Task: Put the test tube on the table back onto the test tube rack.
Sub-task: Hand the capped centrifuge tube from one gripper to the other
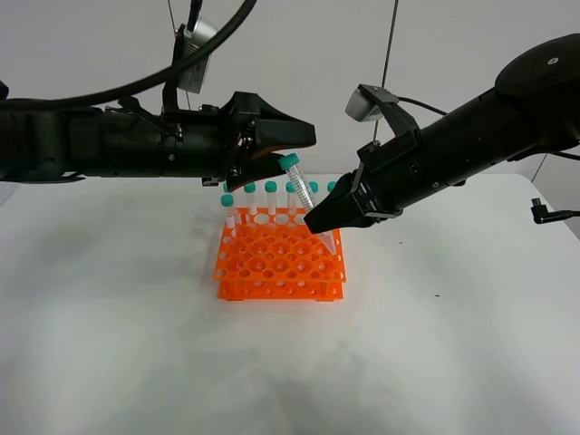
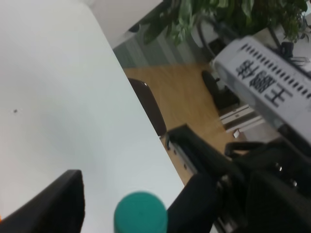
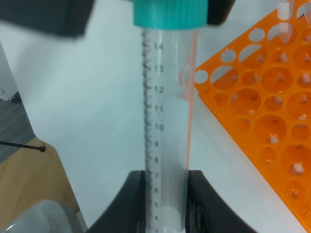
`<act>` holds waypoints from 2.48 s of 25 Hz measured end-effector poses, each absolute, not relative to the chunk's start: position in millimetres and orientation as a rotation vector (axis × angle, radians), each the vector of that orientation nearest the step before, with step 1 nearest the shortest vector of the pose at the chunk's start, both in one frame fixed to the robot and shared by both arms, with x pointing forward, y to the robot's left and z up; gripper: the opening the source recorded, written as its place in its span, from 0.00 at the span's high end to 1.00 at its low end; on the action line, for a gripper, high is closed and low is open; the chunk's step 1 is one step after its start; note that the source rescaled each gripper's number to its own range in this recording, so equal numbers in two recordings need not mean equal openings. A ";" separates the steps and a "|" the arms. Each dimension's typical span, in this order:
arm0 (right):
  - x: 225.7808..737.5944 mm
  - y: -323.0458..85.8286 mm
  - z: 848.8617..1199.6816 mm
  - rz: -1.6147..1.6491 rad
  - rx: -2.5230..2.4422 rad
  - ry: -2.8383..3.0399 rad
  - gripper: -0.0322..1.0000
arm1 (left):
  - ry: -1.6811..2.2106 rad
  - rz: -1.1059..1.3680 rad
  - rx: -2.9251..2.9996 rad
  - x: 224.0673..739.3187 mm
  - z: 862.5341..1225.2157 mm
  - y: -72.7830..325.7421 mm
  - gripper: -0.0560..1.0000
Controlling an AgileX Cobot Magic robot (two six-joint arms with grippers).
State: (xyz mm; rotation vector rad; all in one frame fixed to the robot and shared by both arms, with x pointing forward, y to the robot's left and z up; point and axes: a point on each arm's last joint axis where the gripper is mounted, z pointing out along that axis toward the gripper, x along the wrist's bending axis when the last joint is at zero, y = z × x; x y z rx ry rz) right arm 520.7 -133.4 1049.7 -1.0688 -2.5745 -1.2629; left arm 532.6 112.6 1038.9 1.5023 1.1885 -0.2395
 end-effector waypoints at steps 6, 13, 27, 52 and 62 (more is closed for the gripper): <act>520.8 -133.5 1049.7 -1.263 -1.069 -2.575 0.95 | 1.204 -0.258 1.512 537.5 1030.1 109.9 0.08; 520.8 -133.5 1049.7 -1.262 -1.077 -2.569 0.95 | 1.209 -0.297 1.524 540.7 1020.7 106.4 0.11; 522.4 -134.0 1049.7 -1.264 -1.129 -2.552 0.95 | 1.202 -0.283 1.521 542.9 1023.6 106.8 0.26; 522.6 -134.5 1049.2 -1.255 -1.141 -2.552 0.95 | 1.176 -0.282 1.525 544.2 1024.6 110.2 0.68; 522.8 -134.6 1049.1 -1.252 -1.158 -2.542 0.95 | 1.172 -0.288 1.525 543.8 1024.9 110.1 0.70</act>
